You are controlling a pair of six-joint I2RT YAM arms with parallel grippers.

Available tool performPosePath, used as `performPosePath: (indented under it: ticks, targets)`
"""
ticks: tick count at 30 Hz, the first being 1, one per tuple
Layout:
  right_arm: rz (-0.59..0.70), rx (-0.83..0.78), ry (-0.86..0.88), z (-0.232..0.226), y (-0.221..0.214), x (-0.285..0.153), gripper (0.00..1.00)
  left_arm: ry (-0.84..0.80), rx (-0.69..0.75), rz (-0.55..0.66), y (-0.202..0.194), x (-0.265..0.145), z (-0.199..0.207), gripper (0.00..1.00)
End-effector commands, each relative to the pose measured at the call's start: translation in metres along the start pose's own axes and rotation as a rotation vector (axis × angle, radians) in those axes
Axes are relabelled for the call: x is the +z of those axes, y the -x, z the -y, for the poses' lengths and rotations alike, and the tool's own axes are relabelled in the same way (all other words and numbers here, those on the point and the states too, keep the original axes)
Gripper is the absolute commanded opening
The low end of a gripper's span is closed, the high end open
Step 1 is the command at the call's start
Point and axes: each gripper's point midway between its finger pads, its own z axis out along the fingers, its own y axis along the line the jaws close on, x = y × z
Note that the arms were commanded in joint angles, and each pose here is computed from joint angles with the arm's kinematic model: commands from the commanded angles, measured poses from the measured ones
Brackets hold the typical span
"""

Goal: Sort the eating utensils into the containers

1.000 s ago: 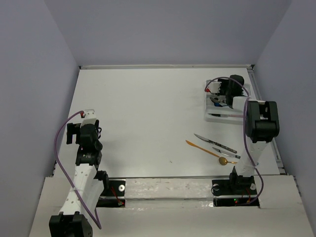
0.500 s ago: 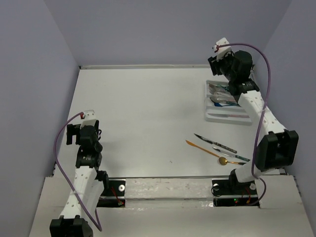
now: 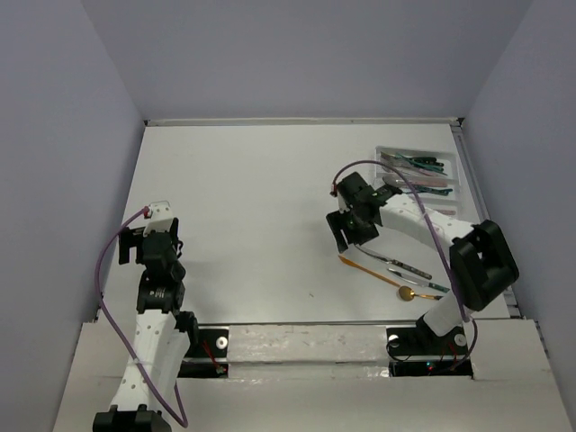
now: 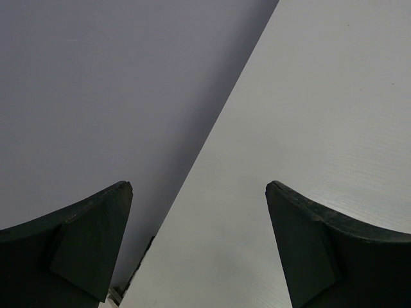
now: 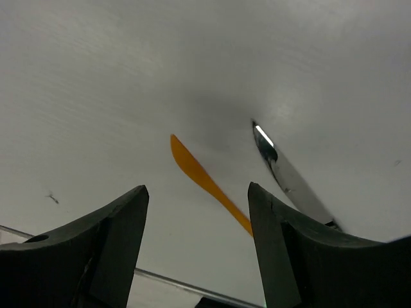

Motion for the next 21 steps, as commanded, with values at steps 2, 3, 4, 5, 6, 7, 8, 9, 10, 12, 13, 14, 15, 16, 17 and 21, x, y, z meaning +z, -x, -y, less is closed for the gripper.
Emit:
performPosePath:
  ticks: [2,3,4,5,6,7,8,9,10,12,13,14,15,16,17,21]
  targets:
    - [-0.25,0.006,-0.179,0.012,-0.061,0.002,0.73,0.015,-0.021,0.029,0.004,-0.001,-0.003,0.99]
    - [-0.248,0.014,-0.201,0.015,-0.061,0.002,0.74,0.016,-0.021,0.028,0.004,-0.001,-0.003,0.99]
    - [-0.244,0.006,-0.206,0.016,-0.059,0.004,0.74,0.015,-0.02,0.028,0.004,-0.001,-0.002,0.99]
    - [-0.25,-0.007,-0.175,0.012,-0.06,0.005,0.74,0.013,-0.02,0.028,0.004,-0.001,-0.002,0.99]
    - [-0.251,-0.033,-0.166,0.012,-0.059,0.007,0.74,0.013,-0.02,0.028,0.005,-0.001,-0.002,0.99]
    - [-0.242,-0.047,-0.17,0.013,-0.058,0.008,0.74,0.012,-0.02,0.029,0.005,0.0,-0.002,0.99]
    - [-0.249,-0.061,-0.197,0.019,-0.058,0.011,0.74,0.012,-0.02,0.029,0.004,0.0,-0.002,0.99]
    - [-0.259,-0.101,-0.195,0.021,-0.059,0.014,0.73,0.012,-0.02,0.029,0.005,0.0,-0.002,0.99]
    - [-0.266,-0.127,-0.189,0.022,-0.059,0.017,0.72,0.011,-0.019,0.027,0.004,0.0,-0.002,0.99]
    - [-0.304,-0.193,-0.177,0.021,-0.064,0.025,0.71,0.01,-0.018,0.027,0.004,0.0,-0.001,0.99]
    - [-0.312,-0.213,-0.175,0.023,-0.066,0.028,0.7,0.011,-0.017,0.025,0.004,0.0,-0.001,0.99]
    - [-0.332,-0.228,-0.18,0.025,-0.069,0.033,0.69,0.011,-0.017,0.025,0.004,0.0,-0.001,0.99]
    - [-0.331,-0.244,-0.182,0.026,-0.069,0.034,0.69,0.011,-0.017,0.025,0.004,0.0,-0.001,0.99]
    - [-0.353,-0.291,-0.182,0.028,-0.073,0.038,0.68,0.012,-0.016,0.023,0.004,0.0,-0.001,0.99]
    - [-0.363,-0.3,-0.188,0.03,-0.075,0.04,0.67,0.013,-0.016,0.023,0.003,0.0,-0.002,0.99]
    - [-0.417,-0.357,-0.199,0.035,-0.085,0.051,0.64,0.015,-0.015,0.018,0.002,0.001,-0.001,0.99]
